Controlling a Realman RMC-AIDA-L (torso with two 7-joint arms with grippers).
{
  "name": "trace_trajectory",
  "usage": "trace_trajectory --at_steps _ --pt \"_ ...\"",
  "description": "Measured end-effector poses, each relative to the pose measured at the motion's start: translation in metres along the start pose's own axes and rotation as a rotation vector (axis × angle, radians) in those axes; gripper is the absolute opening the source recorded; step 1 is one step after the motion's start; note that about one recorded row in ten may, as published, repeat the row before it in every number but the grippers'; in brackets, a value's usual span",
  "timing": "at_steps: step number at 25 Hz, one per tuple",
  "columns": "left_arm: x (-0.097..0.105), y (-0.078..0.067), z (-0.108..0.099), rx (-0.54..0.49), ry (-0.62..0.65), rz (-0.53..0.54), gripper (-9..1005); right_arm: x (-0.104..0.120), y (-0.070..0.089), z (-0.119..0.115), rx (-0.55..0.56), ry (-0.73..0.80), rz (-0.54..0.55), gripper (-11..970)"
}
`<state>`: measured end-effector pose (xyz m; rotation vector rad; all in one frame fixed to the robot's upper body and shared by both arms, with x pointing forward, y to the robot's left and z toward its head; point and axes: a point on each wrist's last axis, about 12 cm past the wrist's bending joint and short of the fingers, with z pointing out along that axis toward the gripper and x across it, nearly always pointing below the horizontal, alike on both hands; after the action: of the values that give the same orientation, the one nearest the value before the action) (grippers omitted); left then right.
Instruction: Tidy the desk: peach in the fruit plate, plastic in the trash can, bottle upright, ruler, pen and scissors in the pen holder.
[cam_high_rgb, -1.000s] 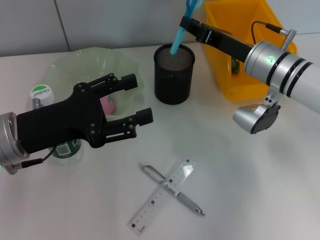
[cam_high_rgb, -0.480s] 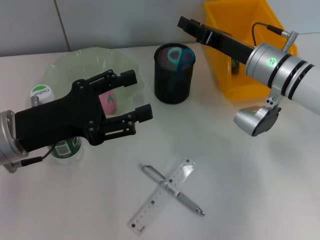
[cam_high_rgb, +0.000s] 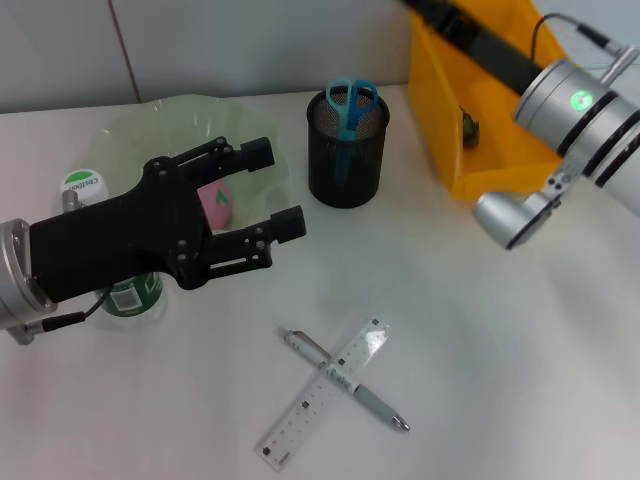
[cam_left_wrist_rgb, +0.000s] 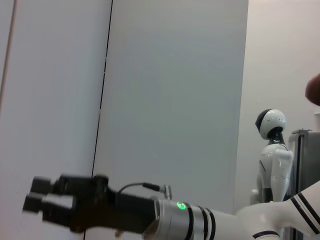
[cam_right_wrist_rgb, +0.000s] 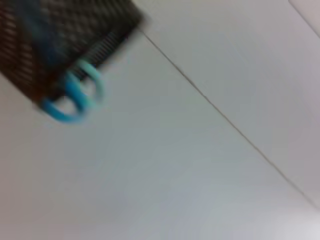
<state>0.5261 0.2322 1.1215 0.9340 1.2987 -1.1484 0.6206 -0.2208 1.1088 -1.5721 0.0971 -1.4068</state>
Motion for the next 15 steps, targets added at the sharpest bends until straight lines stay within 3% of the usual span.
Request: trace_trajectory --at_steps 7,11,12,13,14,15 --pt "0.000 -0.001 0.000 0.010 -0.002 0.000 814 0.025 -0.017 -0.011 0.202 0.250 0.303 452" --pt "-0.001 -0.001 0.001 0.017 -0.004 0.002 814 0.041 -0.029 -0.024 0.395 0.360 0.547 619" --pt "-0.001 -0.001 0.000 0.017 -0.004 0.003 814 0.049 -0.032 -0.032 0.490 0.405 0.678 661" --pt "-0.001 -0.001 0.000 0.018 -0.004 0.003 814 0.049 -0.032 -0.032 0.490 0.405 0.678 661" --pt "-0.002 -0.002 0.000 0.020 -0.007 0.004 814 0.056 -0.033 -0.039 0.576 0.437 0.824 662" --pt "-0.002 -0.002 0.000 0.021 -0.008 0.004 814 0.056 -0.033 -0.039 0.576 0.437 0.824 662"
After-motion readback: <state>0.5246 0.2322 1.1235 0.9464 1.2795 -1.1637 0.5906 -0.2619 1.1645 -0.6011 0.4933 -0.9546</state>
